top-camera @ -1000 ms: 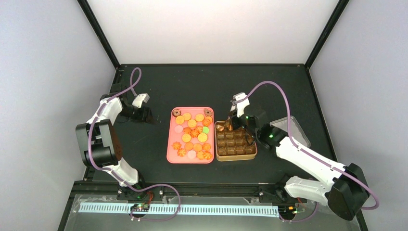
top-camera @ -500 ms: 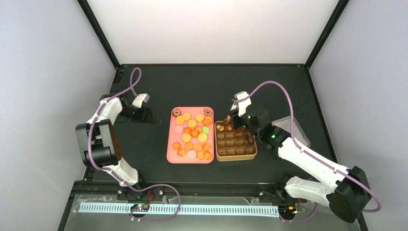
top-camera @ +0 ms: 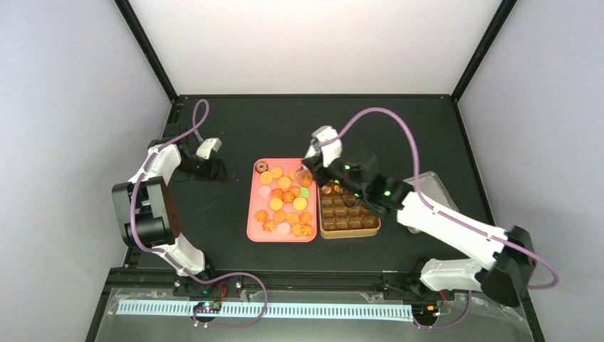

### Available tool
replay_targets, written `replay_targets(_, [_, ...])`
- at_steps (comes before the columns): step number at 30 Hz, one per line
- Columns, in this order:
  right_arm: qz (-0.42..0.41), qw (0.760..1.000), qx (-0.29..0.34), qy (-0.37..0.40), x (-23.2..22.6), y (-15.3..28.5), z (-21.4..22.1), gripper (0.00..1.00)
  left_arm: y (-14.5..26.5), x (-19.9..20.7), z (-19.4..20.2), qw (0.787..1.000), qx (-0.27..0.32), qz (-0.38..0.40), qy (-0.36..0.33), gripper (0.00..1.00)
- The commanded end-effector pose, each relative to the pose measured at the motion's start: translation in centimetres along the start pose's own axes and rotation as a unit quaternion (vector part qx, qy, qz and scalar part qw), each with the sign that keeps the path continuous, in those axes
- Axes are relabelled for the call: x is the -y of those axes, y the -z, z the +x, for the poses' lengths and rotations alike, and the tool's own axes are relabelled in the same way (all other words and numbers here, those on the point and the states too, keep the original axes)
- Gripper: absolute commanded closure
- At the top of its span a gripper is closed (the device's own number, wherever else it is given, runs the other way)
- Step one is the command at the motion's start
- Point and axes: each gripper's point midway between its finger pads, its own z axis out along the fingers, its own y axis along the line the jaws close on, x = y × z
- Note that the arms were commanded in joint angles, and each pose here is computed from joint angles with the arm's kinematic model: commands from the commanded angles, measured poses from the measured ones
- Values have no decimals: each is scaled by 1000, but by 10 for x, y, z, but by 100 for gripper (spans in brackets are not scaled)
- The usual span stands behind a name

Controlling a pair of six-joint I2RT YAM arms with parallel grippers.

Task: Pack the cookies
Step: Pick up the fake cookies from the plate.

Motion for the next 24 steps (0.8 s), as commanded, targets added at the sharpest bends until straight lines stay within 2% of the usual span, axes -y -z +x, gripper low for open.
replay_targets(1, [-76, 997, 12, 19, -59, -30, -14, 69, 8, 3, -8, 1000, 9, 5, -3, 33])
replay_targets(6, [-147, 988, -14, 43, -126, -70, 1, 69, 11, 4, -8, 1000, 11, 5, -3, 33])
replay_targets(9, [-173, 983, -31, 54, -151, -90, 14, 69, 12, 4, -10, 1000, 13, 8, -2, 34])
replay_targets(15, [-181, 980, -64, 62, -163, -120, 44, 68, 16, 3, -12, 1000, 15, 3, -6, 33])
replay_targets(24, [-179, 976, -101, 68, -164, -135, 82, 64, 19, 1, -14, 1000, 15, -4, -6, 33])
